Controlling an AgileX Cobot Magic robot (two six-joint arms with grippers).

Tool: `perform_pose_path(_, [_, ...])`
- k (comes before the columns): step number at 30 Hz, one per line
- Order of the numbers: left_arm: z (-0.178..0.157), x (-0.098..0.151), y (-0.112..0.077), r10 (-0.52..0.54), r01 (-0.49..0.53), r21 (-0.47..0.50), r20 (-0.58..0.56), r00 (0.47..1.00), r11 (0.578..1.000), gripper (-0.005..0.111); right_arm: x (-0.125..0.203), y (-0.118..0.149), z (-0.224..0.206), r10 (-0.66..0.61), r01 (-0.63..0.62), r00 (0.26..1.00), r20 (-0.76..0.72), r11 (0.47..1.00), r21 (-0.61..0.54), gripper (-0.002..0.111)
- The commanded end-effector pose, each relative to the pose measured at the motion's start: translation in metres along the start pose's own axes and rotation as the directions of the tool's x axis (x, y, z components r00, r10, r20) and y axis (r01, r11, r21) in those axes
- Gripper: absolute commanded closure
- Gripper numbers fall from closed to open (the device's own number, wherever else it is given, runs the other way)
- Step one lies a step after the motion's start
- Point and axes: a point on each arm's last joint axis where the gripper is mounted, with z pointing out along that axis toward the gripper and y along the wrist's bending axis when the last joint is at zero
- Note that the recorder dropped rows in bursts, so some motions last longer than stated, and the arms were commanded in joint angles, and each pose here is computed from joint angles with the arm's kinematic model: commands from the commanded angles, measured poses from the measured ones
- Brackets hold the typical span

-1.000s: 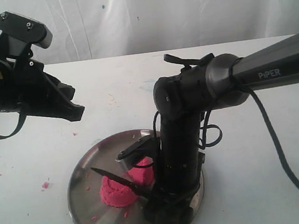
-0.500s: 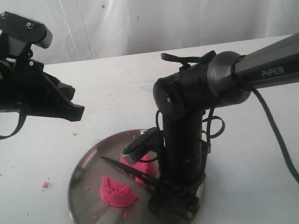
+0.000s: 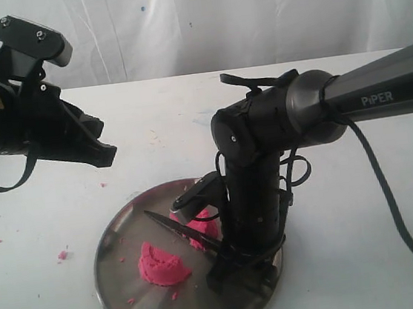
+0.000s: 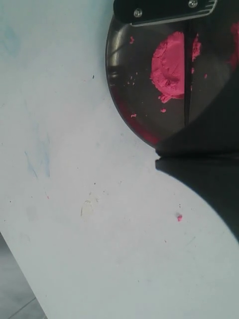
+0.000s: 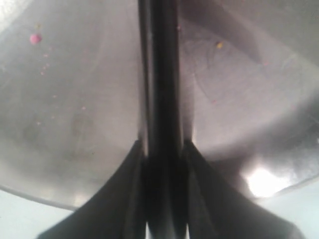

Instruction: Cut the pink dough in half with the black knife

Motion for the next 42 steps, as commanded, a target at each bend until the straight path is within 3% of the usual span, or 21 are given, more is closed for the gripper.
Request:
perform_pose_path(1, [-0.003, 0.001, 0.0, -0.012, 0.012, 0.002, 0.003, 1.0, 1.0, 0.107, 0.001, -0.003, 0.0, -0.006, 0.006, 1.0, -0.004, 0.999, 0.031, 0.108])
perform_pose_path(22, [-0.003, 0.001, 0.0, -0.012, 0.012, 0.002, 0.003, 1.0, 1.0, 0.107, 0.002, -0.011, -0.001, 0.047, -0.046, 0.999, -0.012, 0.992, 0.116, 0.108])
perform_pose_path(42, [-0.003, 0.001, 0.0, -0.012, 0.012, 0.002, 0.003, 1.0, 1.0, 0.107, 0.001, -0.007, -0.013, 0.048, -0.053, 0.998, 0.048, 0.994, 0.092, 0.108])
